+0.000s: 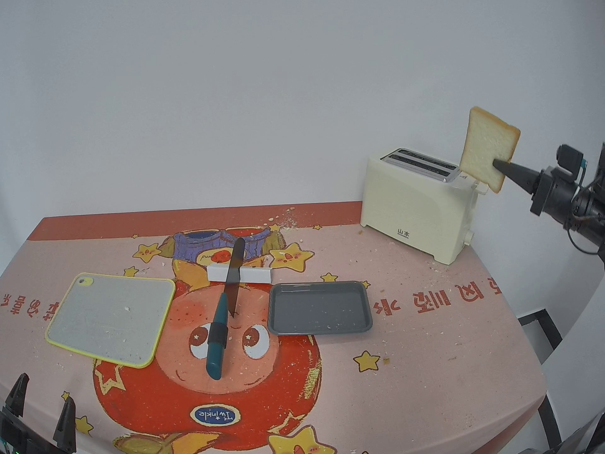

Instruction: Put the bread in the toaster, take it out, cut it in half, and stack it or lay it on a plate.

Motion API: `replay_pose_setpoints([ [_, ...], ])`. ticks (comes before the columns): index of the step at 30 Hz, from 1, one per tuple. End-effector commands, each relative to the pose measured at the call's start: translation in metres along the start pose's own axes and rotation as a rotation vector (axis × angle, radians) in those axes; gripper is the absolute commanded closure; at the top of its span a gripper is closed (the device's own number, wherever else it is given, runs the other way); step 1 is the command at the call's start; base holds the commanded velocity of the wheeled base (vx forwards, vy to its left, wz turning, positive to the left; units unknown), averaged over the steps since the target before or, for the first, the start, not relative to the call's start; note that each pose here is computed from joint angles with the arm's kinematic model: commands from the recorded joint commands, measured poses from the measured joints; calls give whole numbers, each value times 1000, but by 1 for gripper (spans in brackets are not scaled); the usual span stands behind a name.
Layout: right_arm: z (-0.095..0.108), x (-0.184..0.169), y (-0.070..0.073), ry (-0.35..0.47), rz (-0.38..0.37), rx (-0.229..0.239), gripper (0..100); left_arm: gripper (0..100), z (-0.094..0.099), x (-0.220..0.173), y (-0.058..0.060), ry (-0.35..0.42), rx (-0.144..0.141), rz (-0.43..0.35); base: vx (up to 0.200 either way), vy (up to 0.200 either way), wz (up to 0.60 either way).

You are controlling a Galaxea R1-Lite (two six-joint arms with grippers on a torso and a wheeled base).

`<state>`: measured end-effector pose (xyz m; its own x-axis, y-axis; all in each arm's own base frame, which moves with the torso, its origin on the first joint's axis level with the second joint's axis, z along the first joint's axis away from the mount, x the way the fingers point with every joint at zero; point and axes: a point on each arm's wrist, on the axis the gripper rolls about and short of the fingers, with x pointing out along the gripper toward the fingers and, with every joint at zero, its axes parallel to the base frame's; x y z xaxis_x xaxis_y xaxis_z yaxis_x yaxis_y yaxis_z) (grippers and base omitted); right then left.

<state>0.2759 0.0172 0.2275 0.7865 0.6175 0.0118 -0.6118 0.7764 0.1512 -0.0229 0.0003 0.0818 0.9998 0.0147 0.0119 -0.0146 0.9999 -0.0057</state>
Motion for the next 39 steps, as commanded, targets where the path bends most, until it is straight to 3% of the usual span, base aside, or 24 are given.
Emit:
replay_pose_setpoints([
  [1, 14, 43, -23, 12, 53, -11, 100, 0, -5, 0, 0, 1, 1, 1, 0, 0, 0],
  [4, 16, 61, -33, 29, 132, -13, 100, 0, -5, 0, 0, 1, 1, 1, 0, 0, 0],
  [9, 11, 95, -59, 22, 147, -21, 100, 0, -5, 0, 0, 1, 1, 1, 0, 0, 0],
  [14, 2, 120, -77, 21, 155, -17, 100, 0, -5, 0, 0, 1, 1, 1, 0, 0, 0],
  [24, -4, 135, -80, 127, 154, 71, 100, 0, -5, 0, 0, 1, 2, 1, 0, 0, 0],
  [39, -6, 141, -101, 109, 110, 68, 100, 0, -5, 0, 0, 1, 2, 1, 0, 0, 0],
])
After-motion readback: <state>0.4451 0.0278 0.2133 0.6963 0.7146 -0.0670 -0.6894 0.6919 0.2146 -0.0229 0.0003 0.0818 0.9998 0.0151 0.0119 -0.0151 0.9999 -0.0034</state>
